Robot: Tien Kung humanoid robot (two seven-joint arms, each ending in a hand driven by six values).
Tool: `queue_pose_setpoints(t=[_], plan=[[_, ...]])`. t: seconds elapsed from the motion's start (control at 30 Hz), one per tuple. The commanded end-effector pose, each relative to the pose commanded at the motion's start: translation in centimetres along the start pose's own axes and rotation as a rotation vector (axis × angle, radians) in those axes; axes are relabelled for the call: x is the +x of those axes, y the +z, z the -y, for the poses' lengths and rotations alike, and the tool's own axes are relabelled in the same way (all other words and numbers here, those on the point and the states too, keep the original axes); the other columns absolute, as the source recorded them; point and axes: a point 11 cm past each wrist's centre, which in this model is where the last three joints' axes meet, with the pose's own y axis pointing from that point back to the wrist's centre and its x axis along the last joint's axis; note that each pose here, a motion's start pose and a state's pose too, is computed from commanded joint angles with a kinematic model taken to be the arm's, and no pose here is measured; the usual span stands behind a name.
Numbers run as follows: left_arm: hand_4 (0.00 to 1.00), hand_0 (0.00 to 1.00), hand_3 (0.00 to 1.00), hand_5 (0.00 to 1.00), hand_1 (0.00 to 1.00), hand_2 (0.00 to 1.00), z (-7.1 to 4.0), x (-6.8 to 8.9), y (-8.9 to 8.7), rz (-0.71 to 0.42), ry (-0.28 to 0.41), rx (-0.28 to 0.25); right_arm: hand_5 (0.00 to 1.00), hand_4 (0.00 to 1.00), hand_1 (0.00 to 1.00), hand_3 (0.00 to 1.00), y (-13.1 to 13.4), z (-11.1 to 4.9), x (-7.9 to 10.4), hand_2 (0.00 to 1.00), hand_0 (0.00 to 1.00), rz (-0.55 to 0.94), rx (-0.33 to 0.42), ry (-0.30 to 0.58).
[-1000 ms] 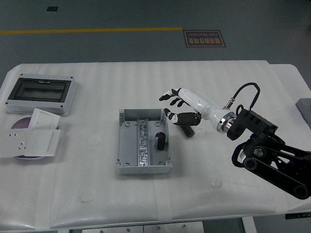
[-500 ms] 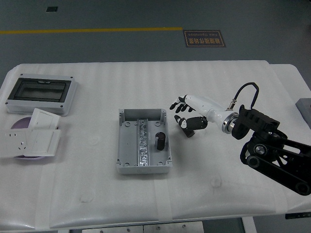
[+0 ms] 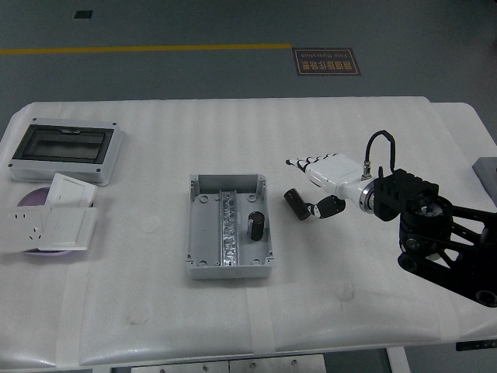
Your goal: Pick up the battery,place it into the box
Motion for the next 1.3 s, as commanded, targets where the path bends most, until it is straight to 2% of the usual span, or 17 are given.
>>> queue_pose_setpoints(t=[0.3,0.53,0.9,0.93,1.1,1.13,1.3], plan=[[0.403,0.650,0.588,0.043,0.591,0.543,-0.1,0.2,0.1,-0.001,0.004,-0.002,0.092,0.724,0.885,0.998,0.0,0.3,-1.1,0.998,0.865,-0.115,0.003,-0.061],[0.387,0.649,0.583,0.030,0.588,0.541,-0.1,0.3,0.2,-0.001,0.005,-0.005,0.109,0.713,0.863,0.998,-1.4,1.1,-1.2,0.998,0.850,-0.170,0.046,-0.053],[0.381,0.650,0.583,0.030,0.588,0.541,-0.2,0.5,0.1,-0.001,0.010,-0.004,0.129,0.691,0.820,0.998,-1.5,2.3,-2.1,0.998,0.812,-0.215,0.063,-0.061],[0.374,0.650,0.583,0.024,0.587,0.541,-0.2,0.5,0.1,-0.002,0.010,-0.005,0.133,0.630,0.790,0.998,-1.5,2.3,-2.3,0.998,0.776,-0.217,0.064,-0.065],[0.374,0.650,0.583,0.024,0.587,0.541,-0.2,0.6,0.2,-0.003,0.011,-0.007,0.133,0.630,0.790,0.998,-1.6,2.4,-3.0,0.998,0.776,-0.223,0.069,-0.085],[0.369,0.649,0.583,0.022,0.586,0.541,-0.2,0.6,0.2,-0.003,0.012,-0.007,0.135,0.585,0.763,0.998,-1.6,2.4,-3.1,0.942,0.740,-0.223,0.071,-0.086],[0.369,0.649,0.583,0.022,0.586,0.541,-0.2,0.7,0.2,-0.003,0.014,-0.007,0.135,0.585,0.763,0.998,-1.5,2.5,-3.1,0.942,0.740,-0.214,0.072,-0.079]])
